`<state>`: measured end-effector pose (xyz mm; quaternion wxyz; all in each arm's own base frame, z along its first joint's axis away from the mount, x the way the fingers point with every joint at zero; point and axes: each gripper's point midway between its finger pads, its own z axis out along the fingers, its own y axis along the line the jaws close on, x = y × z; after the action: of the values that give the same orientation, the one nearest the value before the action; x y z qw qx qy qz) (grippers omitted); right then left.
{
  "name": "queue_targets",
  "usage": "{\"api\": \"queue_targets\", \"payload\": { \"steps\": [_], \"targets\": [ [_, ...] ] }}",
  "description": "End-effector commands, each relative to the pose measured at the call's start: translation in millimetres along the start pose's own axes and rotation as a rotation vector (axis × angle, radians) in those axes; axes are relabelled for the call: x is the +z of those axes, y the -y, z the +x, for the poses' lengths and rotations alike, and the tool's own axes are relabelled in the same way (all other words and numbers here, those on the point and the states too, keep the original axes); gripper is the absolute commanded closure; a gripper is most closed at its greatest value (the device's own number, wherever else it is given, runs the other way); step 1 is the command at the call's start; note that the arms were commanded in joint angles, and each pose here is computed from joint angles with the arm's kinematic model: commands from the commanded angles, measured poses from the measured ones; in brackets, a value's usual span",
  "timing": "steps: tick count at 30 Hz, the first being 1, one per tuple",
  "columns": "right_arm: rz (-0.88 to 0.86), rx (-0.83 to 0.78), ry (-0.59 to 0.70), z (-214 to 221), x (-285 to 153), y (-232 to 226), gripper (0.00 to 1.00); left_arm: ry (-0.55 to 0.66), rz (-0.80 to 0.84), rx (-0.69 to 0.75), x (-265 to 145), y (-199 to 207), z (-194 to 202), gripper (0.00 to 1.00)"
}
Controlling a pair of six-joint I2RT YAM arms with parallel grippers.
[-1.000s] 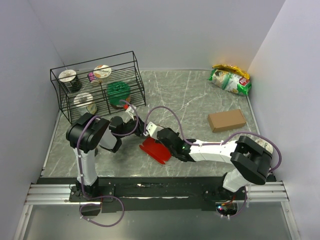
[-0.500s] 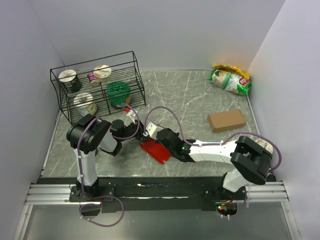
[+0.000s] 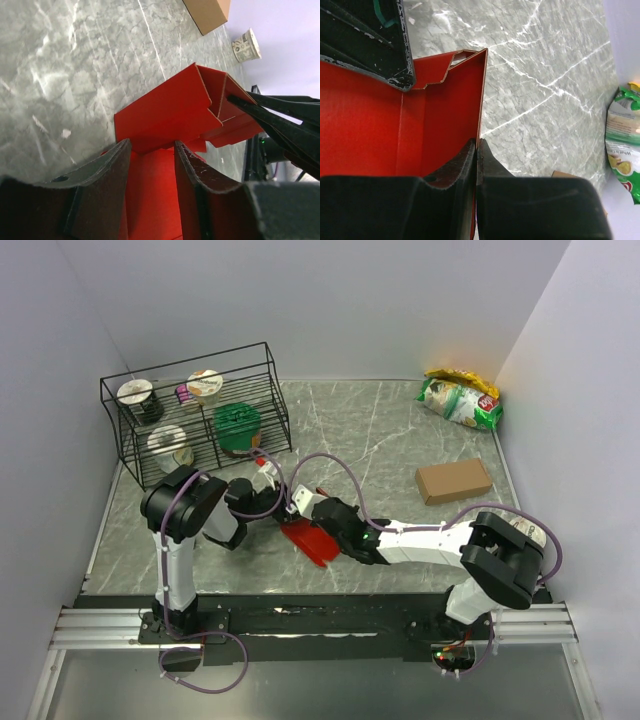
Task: Fold the paper box
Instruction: Fold the paper box at the center of the board.
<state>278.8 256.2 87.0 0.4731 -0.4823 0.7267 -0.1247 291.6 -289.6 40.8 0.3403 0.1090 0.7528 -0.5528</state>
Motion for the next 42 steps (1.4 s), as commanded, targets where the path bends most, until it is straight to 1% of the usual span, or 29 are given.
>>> {"api": "queue_targets", "payload": {
  "steps": [1,5,8,10,13,17,18,21,23,24,25,26,27,29,30,31,37,38,42],
  "targets": [
    [-0.055,-0.018,-0.011,-1,2,-16,0.93,0.14,0.162,0.275,11,44,-50,0.53],
    [-0.07,-0.025,-0.013,-1,2,-20,0.93,0.15,0.151,0.331,11,45,-56,0.53],
    [-0.083,-0.024,-0.015,-1,2,-22,0.93,0.159,0.141,0.383,9,47,-58,0.5],
    [-0.103,-0.026,-0.015,-1,2,-25,0.93,0.158,0.138,0.41,10,48,-62,0.44],
    [-0.116,-0.029,-0.019,0,3,-29,0.94,0.159,0.142,0.448,12,49,-65,0.41],
    [-0.119,-0.025,-0.014,-1,2,-29,0.94,0.155,0.153,0.477,15,49,-66,0.43],
    [-0.12,-0.023,-0.015,-1,3,-29,0.95,0.157,0.146,0.476,16,48,-66,0.48],
    [-0.117,-0.022,-0.021,1,4,-29,0.95,0.166,0.137,0.471,14,48,-68,0.54],
    [-0.104,-0.02,-0.028,1,4,-27,0.94,0.181,0.107,0.466,12,47,-70,0.54],
    [-0.098,-0.012,-0.032,1,4,-26,0.93,0.208,0.066,0.463,10,44,-74,0.55],
    [-0.093,-0.002,-0.03,0,4,-24,0.91,0.209,0.046,0.467,7,43,-72,0.56],
    [-0.097,0.011,-0.023,-2,2,-24,0.9,0.211,0.033,0.47,6,43,-71,0.59],
    [-0.1,0.019,-0.022,-2,1,-24,0.84,0.204,0.02,0.47,5,43,-66,0.6],
    [-0.115,0.043,-0.006,-7,-4,-23,0.76,0.198,-0.006,0.489,6,42,-64,0.63],
    [-0.125,0.051,-0.002,-8,-5,-23,0.7,0.187,-0.005,0.499,9,46,-60,0.64],
    [-0.125,0.064,0.008,-12,-7,-21,0.67,0.195,-0.025,0.524,10,45,-62,0.66],
    [-0.17,0.129,0.025,-18,-20,-19,0.53,0.136,-0.103,0.597,19,43,-50,0.72],
    [-0.178,0.145,0.024,-18,-22,-19,0.49,0.13,-0.126,0.599,19,39,-49,0.75],
    [-0.216,0.206,0.042,-24,-30,-19,0.41,0.124,-0.155,0.62,18,38,-46,0.79]
  ]
}}
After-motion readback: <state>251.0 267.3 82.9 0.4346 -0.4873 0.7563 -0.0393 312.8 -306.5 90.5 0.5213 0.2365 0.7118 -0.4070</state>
